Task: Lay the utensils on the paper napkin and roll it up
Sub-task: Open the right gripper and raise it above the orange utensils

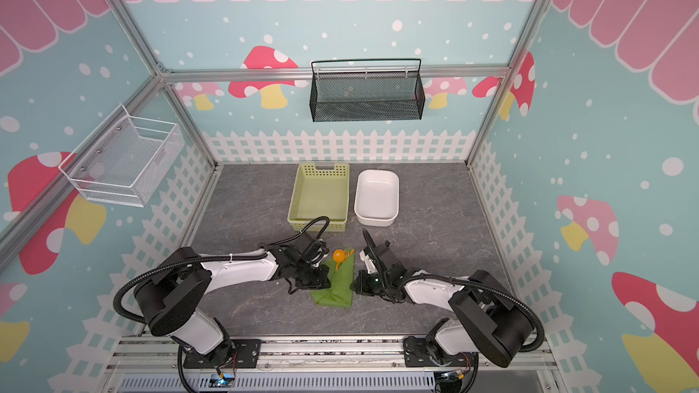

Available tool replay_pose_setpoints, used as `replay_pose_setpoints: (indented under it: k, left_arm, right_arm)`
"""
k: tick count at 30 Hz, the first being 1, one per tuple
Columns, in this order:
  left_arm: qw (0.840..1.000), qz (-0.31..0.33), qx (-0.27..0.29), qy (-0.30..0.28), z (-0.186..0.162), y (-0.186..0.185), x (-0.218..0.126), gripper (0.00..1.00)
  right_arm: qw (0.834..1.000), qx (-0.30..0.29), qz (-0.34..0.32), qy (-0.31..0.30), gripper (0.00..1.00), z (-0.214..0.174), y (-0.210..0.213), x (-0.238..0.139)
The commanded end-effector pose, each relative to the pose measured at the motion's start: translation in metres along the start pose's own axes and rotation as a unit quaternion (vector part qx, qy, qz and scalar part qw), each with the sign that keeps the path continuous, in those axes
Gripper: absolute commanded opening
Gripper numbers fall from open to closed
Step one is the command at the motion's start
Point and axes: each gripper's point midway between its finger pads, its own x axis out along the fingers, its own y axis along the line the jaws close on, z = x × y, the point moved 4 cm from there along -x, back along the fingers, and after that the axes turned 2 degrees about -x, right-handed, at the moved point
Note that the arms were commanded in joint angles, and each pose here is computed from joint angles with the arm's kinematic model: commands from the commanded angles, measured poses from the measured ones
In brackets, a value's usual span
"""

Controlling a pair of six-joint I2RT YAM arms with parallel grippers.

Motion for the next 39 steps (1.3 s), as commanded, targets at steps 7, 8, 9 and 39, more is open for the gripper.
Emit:
replay_pose_setpoints:
  k: [7,8,9,39]
  left_arm:
    - [0.999,0.038,-0.013,0.019,-0.009,0.022,0.012,0.06]
    - [0.999,0.037,-0.013,0.019,-0.009,0.022,0.012,0.06]
    - [0.999,0.037,-0.013,0.02,-0.009,0.022,0.011,0.06]
    - [0.999,0.034,-0.012,0.026,-0.011,0.021,0.013,0.04]
  right_arm:
    - [1.0,-0.015,0.0,-0.006,0.0,0.017,0.003,0.005]
    - [1.0,-0.014,-0.005,-0.005,0.0,0.017,-0.001,0.006]
    - [1.0,-0.014,-0.012,-0.001,0.0,0.015,-0.005,0.008]
    - [0.998,-0.008,-0.065,0.011,0.0,0.025,-0.029,0.016]
